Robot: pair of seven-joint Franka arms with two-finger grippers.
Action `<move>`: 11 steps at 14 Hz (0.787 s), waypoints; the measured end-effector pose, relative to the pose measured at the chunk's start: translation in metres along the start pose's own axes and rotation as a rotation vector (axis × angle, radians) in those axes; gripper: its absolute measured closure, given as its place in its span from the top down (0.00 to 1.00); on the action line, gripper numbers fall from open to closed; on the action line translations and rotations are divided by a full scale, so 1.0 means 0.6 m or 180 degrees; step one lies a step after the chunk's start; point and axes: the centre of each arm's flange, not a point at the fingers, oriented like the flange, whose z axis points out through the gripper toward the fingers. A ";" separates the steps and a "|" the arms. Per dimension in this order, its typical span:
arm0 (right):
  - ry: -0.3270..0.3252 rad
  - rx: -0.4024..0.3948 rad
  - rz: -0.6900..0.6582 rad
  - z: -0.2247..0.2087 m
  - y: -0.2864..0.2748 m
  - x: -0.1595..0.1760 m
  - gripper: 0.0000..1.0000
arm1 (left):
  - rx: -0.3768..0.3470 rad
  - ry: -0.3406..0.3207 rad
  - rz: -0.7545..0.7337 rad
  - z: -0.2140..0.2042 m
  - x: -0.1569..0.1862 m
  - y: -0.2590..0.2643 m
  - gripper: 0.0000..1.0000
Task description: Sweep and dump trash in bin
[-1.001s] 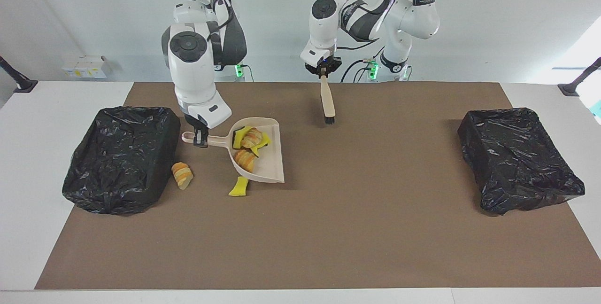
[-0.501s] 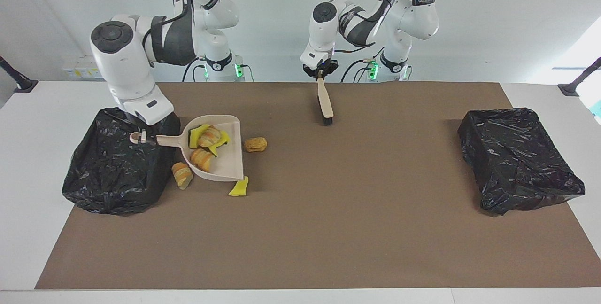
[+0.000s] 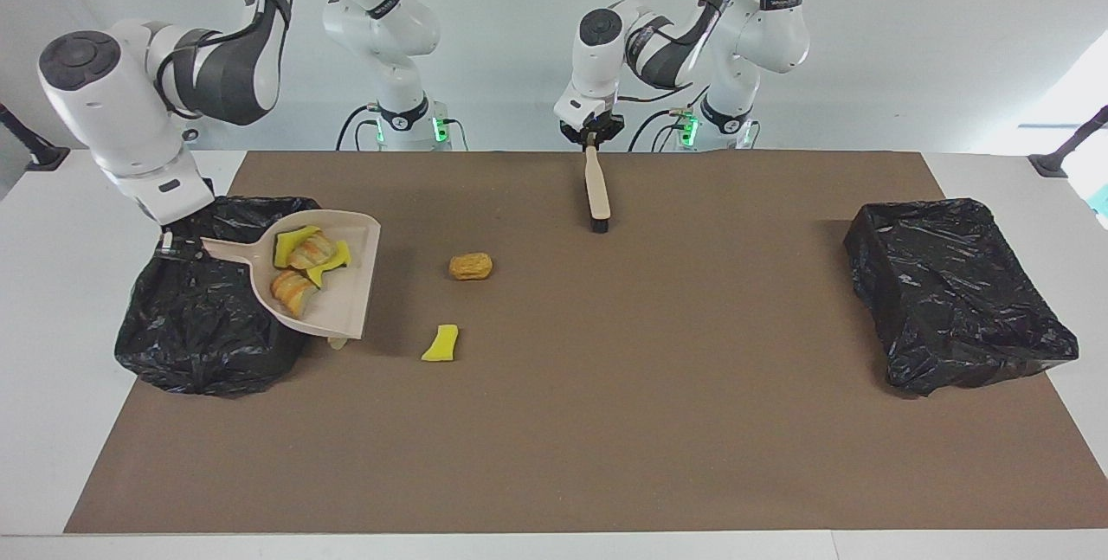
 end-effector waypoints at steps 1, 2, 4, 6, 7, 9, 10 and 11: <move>-0.0006 0.0014 0.0085 0.004 -0.006 -0.028 0.31 | -0.0001 -0.0003 0.0039 0.000 0.002 -0.001 0.25; -0.0034 0.0027 0.0161 0.008 -0.014 -0.058 0.31 | -0.0003 -0.0006 0.0060 0.000 0.004 -0.003 0.26; -0.0132 0.0028 0.0175 0.011 -0.027 -0.110 0.31 | -0.0008 -0.0017 0.0024 0.000 0.015 -0.010 0.29; -0.0188 -0.0030 0.0141 0.009 -0.038 -0.153 0.31 | -0.0025 -0.0028 -0.0023 0.000 0.035 -0.018 0.46; -0.0211 -0.0055 0.0145 0.008 -0.043 -0.172 0.31 | -0.0049 -0.0028 -0.0006 -0.004 0.052 -0.022 0.56; -0.0393 -0.0027 0.0126 0.002 -0.053 -0.197 0.31 | -0.0136 -0.0011 0.0053 -0.019 0.106 -0.036 0.79; -0.0545 0.0006 0.0083 -0.003 -0.056 -0.204 0.31 | -0.0199 0.0007 0.0014 -0.031 0.146 -0.049 0.90; -0.0681 0.0030 0.0038 -0.010 -0.058 -0.207 0.31 | -0.0270 0.0034 -0.0076 -0.046 0.190 -0.067 1.00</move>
